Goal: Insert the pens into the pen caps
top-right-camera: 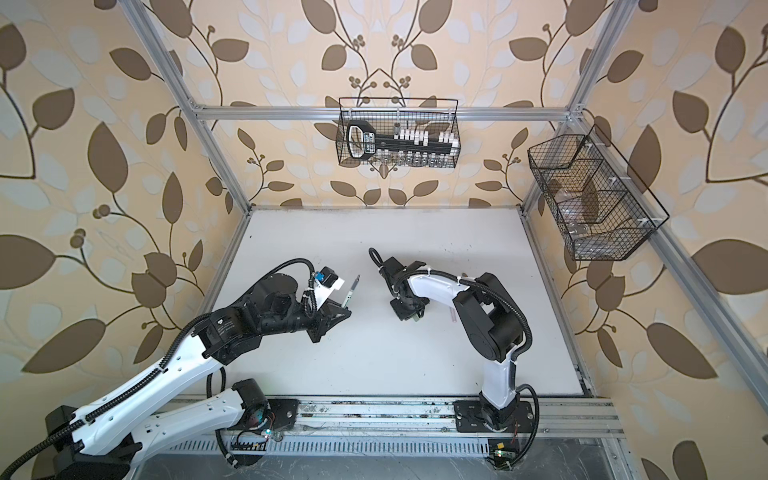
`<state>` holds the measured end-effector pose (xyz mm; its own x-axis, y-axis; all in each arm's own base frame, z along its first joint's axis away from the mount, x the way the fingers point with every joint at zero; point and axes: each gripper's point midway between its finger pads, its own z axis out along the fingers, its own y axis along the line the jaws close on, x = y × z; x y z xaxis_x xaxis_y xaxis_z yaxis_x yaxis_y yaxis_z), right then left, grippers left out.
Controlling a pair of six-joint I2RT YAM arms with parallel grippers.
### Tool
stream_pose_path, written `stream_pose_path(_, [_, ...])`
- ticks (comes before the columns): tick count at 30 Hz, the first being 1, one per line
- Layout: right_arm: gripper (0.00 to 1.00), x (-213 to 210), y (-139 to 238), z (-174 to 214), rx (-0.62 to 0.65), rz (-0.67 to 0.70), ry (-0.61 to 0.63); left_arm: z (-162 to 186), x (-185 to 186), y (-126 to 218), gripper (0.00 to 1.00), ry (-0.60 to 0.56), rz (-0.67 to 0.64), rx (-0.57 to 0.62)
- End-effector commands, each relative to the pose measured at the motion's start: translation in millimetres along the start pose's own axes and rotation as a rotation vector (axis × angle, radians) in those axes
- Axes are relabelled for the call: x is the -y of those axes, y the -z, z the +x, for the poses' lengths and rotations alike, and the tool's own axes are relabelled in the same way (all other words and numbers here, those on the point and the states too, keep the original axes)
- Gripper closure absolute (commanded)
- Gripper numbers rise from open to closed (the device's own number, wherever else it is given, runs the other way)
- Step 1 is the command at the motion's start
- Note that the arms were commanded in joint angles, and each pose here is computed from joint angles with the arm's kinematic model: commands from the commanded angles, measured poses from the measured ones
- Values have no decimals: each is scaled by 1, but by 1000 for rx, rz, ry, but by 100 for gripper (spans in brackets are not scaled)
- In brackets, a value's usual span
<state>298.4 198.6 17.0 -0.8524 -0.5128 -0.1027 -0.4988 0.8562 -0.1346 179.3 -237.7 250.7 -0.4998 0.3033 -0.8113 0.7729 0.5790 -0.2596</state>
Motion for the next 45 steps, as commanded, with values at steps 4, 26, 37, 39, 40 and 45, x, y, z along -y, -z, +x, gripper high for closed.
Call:
stream_pose_path(4, [78,-2,-10,16,-66,66,72,-2,-1,0,100,-2,-3,11])
stream_pose_path(26, [87,-8,19,-4,35,-110,-37,1,-1,-4,100,1,4,8])
stream_pose_path(37, [84,3,6,13,-17,-34,-54,6,-3,-17,100,14,18,-22])
stream_pose_path(39, [82,2,1,15,-39,-3,-43,6,-3,-17,100,13,17,-23])
stream_pose_path(40, [81,3,-1,15,-44,13,-42,6,-3,-17,100,13,17,-23])
stream_pose_path(45, [72,0,-4,16,-61,50,-25,7,-3,-16,100,13,11,-25])
